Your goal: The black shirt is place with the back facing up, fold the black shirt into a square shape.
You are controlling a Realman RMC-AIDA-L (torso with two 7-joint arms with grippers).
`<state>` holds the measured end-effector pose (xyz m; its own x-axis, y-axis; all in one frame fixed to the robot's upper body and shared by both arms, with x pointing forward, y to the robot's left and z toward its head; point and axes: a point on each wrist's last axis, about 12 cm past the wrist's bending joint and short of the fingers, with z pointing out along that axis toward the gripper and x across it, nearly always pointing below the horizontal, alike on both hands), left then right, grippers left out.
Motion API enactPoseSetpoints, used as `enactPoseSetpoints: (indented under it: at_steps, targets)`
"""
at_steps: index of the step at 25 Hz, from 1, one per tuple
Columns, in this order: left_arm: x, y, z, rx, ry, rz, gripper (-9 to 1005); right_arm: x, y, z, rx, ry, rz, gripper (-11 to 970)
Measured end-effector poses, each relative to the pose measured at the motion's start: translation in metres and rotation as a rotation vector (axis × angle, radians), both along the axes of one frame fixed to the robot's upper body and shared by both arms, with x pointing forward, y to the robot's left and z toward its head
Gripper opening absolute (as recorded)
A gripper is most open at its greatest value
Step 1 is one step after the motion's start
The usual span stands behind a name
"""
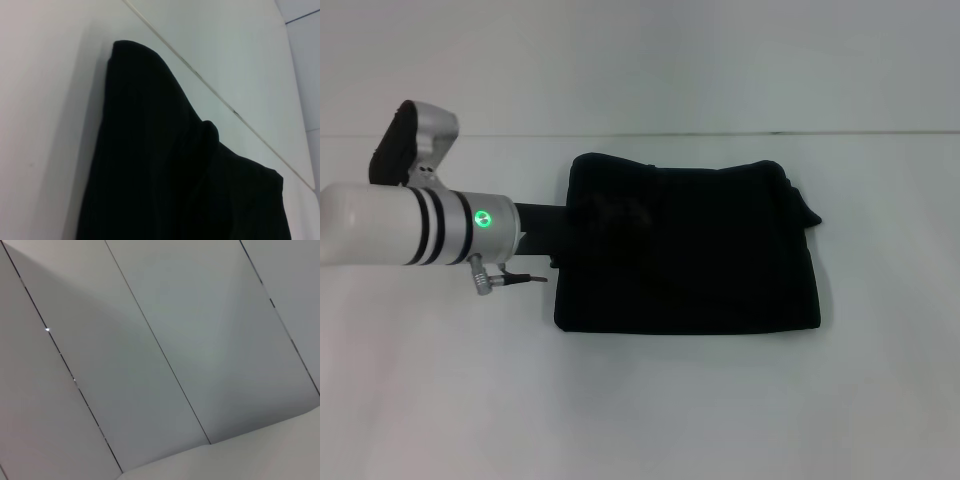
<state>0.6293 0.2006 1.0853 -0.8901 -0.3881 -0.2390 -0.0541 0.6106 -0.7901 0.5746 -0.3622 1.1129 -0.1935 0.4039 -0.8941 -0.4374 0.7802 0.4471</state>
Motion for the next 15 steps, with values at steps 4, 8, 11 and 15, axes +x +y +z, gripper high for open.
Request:
enactPoseSetpoints:
  at_steps: [4, 8, 11, 15]
  targets:
    - [0.002, -0.009, 0.0, 0.009, -0.002, -0.01, 735, 0.001, 0.0, 0.0, 0.001, -0.001, 0.002, 593]
    - [0.002, -0.015, -0.001, 0.01, -0.004, -0.013, 735, 0.0, 0.0, 0.0, 0.002, -0.001, 0.002, 593]
    - [0.001, -0.018, -0.003, 0.013, -0.011, -0.013, 734, 0.0, 0.0, 0.0, 0.002, 0.0, 0.002, 593]
    - [0.002, -0.026, -0.001, 0.014, -0.023, -0.027, 734, -0.001, 0.0, 0.0, 0.003, 0.0, 0.003, 593]
